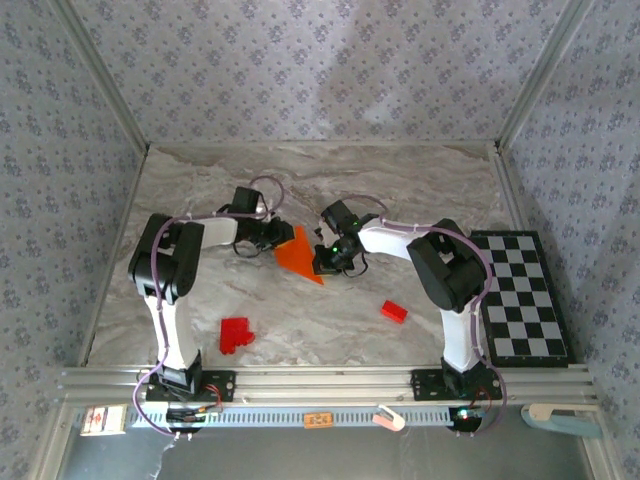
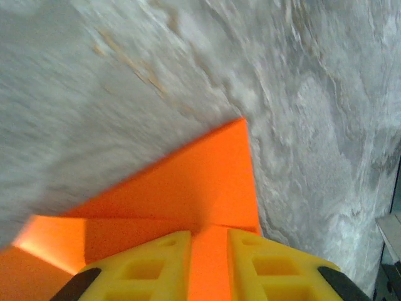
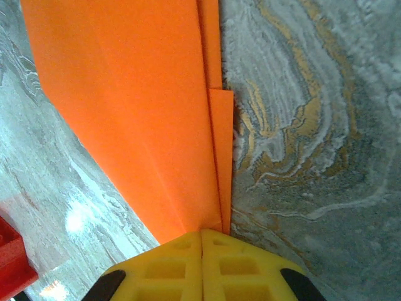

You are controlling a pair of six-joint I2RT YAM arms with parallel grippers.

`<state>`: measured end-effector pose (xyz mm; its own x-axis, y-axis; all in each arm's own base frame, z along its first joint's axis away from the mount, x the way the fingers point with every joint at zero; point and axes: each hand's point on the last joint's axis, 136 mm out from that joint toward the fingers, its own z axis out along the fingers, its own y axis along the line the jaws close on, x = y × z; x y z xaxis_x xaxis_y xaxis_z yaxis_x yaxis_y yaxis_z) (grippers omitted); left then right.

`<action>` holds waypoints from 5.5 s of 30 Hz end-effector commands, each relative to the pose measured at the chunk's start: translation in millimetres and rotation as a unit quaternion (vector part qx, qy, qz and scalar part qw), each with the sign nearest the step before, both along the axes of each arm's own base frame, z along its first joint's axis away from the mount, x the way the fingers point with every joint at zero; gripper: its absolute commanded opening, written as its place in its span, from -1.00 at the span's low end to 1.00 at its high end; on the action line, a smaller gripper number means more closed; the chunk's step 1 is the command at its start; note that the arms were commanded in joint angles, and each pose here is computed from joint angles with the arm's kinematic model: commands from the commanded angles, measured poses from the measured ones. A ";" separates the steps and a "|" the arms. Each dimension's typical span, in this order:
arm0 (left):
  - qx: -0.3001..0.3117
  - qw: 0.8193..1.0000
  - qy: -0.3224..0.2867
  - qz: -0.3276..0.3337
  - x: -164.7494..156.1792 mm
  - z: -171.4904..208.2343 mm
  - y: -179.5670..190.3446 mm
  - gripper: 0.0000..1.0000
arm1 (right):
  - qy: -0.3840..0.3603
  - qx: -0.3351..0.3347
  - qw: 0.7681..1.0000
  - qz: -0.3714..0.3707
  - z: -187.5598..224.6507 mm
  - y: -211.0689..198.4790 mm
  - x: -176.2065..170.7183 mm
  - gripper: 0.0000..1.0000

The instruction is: Fold a paper plane with a square sheet of paper (pick it up from the middle)

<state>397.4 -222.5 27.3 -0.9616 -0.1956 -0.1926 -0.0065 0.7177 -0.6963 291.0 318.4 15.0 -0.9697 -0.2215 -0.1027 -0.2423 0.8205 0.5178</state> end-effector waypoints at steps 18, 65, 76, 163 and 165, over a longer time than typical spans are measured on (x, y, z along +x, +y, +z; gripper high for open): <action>0.045 0.991 -0.071 0.106 28.4 76.7 70.7 -0.54 | 0.091 -0.175 0.980 -0.005 -56.5 -66.9 -46.9 -0.85; 0.154 0.984 0.003 0.091 43.8 -13.1 77.0 -0.72 | 0.090 -0.185 0.979 -0.006 -58.0 -68.0 -47.3 -0.86; 0.099 0.982 -0.080 0.141 35.9 91.3 82.8 -0.50 | -0.013 -0.029 0.999 -0.016 24.3 -1.1 3.4 -0.62; -0.307 0.929 -0.207 -0.007 -54.6 229.6 -22.5 -0.28 | -0.168 0.448 0.875 -0.078 263.4 37.4 92.4 -0.99; -0.307 0.929 -0.207 -0.006 -54.1 229.3 -22.3 -0.34 | -0.168 0.448 0.875 -0.079 263.2 36.5 93.1 -0.99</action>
<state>344.2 -242.1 240.6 -0.8520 -0.3869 -0.3527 0.2923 0.2073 -0.9336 388.3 358.9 261.3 -0.8746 0.2254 -0.4292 -0.3922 0.1914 0.8997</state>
